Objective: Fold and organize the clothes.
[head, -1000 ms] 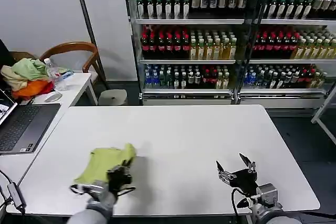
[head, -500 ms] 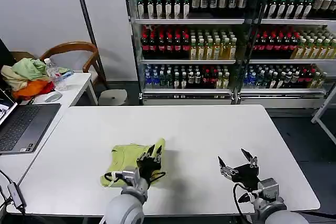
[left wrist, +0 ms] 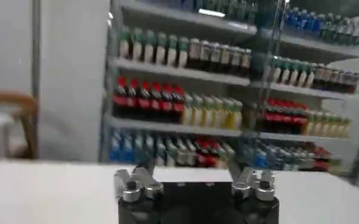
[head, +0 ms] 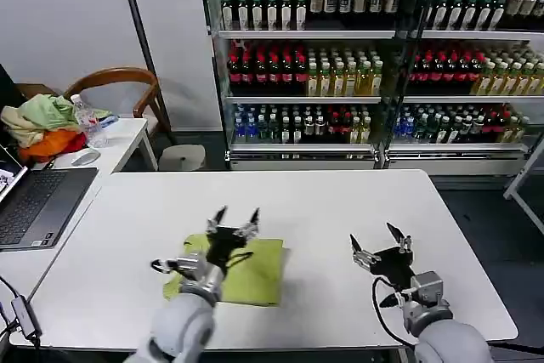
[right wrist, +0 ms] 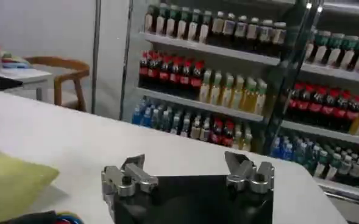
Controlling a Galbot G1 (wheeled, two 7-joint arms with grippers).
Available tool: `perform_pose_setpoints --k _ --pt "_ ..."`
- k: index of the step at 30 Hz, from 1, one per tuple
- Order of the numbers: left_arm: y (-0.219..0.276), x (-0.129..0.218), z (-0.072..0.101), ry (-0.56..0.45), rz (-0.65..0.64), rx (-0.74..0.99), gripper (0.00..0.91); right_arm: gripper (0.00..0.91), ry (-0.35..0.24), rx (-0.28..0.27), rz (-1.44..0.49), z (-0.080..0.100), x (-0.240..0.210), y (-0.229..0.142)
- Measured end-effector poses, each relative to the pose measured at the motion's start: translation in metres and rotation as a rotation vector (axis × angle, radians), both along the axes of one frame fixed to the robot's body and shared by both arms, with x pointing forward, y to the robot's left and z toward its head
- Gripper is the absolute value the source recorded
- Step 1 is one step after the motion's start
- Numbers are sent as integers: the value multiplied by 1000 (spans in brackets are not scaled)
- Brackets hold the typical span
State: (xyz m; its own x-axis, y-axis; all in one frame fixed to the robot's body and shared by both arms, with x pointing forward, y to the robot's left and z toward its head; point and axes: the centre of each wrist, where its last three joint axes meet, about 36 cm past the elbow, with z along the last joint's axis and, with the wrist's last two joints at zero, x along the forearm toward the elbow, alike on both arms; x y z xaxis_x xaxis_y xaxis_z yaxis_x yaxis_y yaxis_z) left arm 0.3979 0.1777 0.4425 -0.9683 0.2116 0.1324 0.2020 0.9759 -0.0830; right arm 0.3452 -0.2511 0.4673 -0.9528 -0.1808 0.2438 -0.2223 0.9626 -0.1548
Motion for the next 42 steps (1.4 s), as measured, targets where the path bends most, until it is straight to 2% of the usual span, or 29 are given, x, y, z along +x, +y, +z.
perform_pose_setpoints --k 6,10,14,18,25,26,27,35,42 --pt "82 10 -15 -77 77 155 907 907 43 90 68 -18 8 36" --pt "125 9 -17 -100 126 225 907 907 130 172 129 -30 9 66" --pt "150 5 -19 -110 147 264 907 907 233 244 183 -42 8 92" --pt "166 2 -20 -115 165 287 907 907 318 293 208 -52 8 109" --pt "182 2 -20 -123 185 308 907 907 408 353 213 -61 12 126" --pt "184 1 -20 -122 188 309 907 60 416 360 211 -62 13 126" --pt "186 1 -20 -122 191 312 907 0 424 369 209 -63 14 127" --pt "198 0 -23 -109 215 326 907 0 465 423 211 -66 20 136" --pt "199 -2 -25 -100 222 326 907 0 486 439 208 -70 25 140"
